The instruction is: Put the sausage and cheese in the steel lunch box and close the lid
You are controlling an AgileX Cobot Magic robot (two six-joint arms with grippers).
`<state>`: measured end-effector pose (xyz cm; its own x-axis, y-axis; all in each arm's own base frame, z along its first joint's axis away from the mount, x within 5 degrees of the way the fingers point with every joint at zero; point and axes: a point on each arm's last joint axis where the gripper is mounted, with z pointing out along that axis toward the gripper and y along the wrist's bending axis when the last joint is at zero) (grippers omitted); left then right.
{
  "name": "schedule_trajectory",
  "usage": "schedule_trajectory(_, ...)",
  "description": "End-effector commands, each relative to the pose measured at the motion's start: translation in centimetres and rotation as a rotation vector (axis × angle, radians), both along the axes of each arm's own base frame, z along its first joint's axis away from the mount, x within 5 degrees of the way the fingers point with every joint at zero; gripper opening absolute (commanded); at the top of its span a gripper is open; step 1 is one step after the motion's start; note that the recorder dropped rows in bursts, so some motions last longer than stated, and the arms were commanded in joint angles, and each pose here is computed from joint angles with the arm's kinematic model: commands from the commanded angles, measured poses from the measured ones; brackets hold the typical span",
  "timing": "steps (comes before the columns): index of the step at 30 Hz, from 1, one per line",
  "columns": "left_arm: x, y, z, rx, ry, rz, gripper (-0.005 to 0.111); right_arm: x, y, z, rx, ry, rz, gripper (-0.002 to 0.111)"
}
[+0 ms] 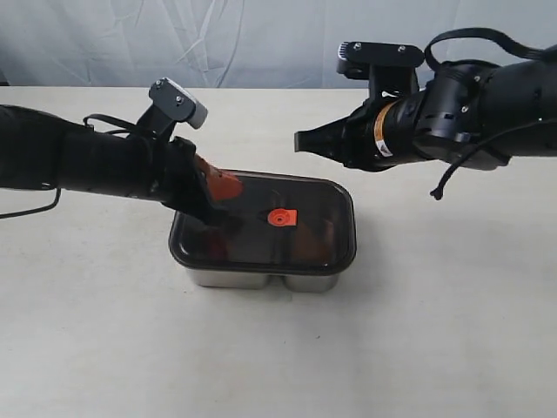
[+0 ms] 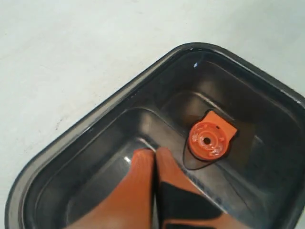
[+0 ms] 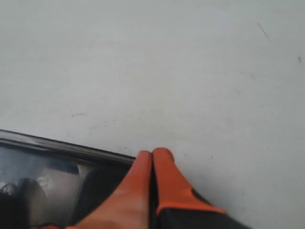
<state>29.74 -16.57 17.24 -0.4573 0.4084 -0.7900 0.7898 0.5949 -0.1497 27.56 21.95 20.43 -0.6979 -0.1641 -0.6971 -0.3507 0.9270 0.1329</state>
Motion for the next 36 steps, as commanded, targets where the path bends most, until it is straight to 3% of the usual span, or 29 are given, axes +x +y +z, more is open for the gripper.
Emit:
schedule_trajectory(1, -1.4, 0.2, 1.3, 0.022, 0.036, -0.038, 0.000, -2.6, 1.6, 0.7, -0.015, 0.003, 0.077, 0.000)
schedule_trajectory(9, -2.9, 1.5, -0.2, 0.138, 0.135, -0.011, 0.000, -6.1, 4.1, 0.1, -0.048, 0.030, 0.178, 0.000)
schedule_trajectory(16, -3.1, 2.5, -1.3, 0.179, 0.166, 0.122, 0.000, -5.9, 4.3, -1.6, -0.074, 0.088, 0.148, 0.000)
schedule_trajectory(21, -3.0, 2.6, -1.6, 0.191, 0.170, 0.139, 0.000, -5.7, 4.7, -5.2, -0.148, 0.161, 0.144, 0.000)
schedule_trajectory(27, -3.0, 2.6, -4.5, 0.225, 0.270, 0.138, 0.000, -5.6, 4.6, -4.9, -0.144, 0.153, 0.143, 0.000)
schedule_trajectory(31, -3.3, 2.5, -2.6, 0.189, 0.223, 0.127, 0.000, -5.7, 4.4, -3.0, -0.110, 0.112, 0.147, 0.000)
schedule_trajectory(36, -4.4, 2.6, 3.0, 0.093, 0.072, 0.107, 0.000, -6.4, 3.1, 2.2, -0.031, 0.012, 0.132, 0.000)
